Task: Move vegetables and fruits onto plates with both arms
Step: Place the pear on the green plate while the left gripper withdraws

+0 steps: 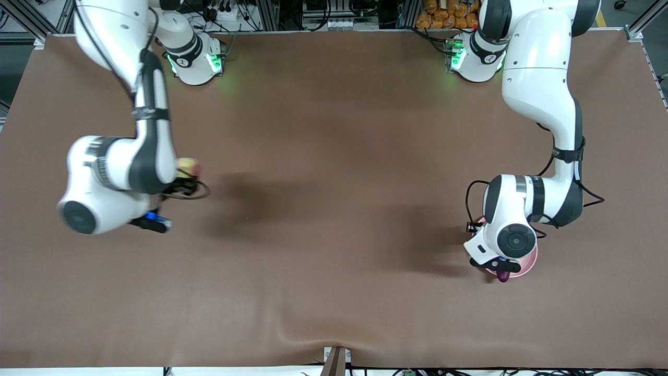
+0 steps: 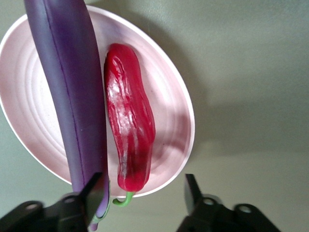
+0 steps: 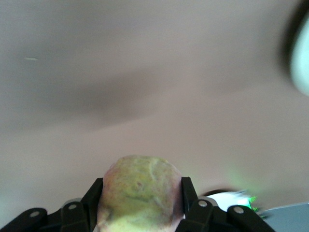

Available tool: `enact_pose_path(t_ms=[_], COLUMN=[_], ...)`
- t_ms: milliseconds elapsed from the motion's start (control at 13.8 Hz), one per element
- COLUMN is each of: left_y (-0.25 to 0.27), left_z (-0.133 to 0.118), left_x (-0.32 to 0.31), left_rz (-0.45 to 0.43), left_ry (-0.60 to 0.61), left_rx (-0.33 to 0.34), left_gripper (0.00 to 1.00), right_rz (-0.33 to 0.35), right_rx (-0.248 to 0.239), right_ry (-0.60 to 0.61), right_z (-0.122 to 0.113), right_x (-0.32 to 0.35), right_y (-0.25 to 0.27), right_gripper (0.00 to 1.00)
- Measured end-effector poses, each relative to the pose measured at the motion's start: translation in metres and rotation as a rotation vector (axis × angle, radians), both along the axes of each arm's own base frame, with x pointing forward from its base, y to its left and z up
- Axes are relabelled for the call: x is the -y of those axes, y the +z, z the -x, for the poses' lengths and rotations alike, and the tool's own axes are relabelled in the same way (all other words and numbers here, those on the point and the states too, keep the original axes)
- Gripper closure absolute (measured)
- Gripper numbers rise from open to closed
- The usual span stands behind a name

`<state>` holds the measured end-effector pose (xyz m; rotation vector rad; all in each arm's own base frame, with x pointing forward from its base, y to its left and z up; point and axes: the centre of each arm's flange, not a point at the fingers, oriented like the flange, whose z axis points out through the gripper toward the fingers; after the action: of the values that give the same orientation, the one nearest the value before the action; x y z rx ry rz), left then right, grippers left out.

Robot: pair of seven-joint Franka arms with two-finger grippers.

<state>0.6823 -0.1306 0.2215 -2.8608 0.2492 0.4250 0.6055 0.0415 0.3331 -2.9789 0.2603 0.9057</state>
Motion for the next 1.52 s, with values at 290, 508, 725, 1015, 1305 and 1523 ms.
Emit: enact_pose_path(t_ms=[290,508,725,1015,1305,1523], left_y=[0.034,0.088,0.157,0.211,0.243,0.268], left_z=[-0.004,0.003,0.020,0.060,0.088,0.095], left_x=[0.010,0.017,0.011,-0.047,-0.092,-0.083], left_rz=[0.015,0.031,0.072,0.132,0.168,0.185], left_ry=[0.020,0.054,0.082,0.165,0.206,0.181], left_rx=[0.053,0.064,0.080,0.089,0.126,0.166], left_gripper=[0.00,0.00,0.00,0.00,0.00,0.00], right_rz=[-0.058,-0.071,-0.091,-0.095,-0.150,-0.221], right_rx=[0.081,0.096,0.108,0.122,0.080,0.036], right_ry=[0.184,0.187,0.176,0.199,0.206,0.230], right_z=[0.013,0.024,0.028,0.032,0.023,-0.001], right_x=[0.143,0.193,0.206,0.228,0.215,0.190], right_y=[-0.028,-0.062,-0.102,-0.122,-0.105,-0.048], right_gripper=[0.32,0.32,0.32,0.32,0.00,0.00])
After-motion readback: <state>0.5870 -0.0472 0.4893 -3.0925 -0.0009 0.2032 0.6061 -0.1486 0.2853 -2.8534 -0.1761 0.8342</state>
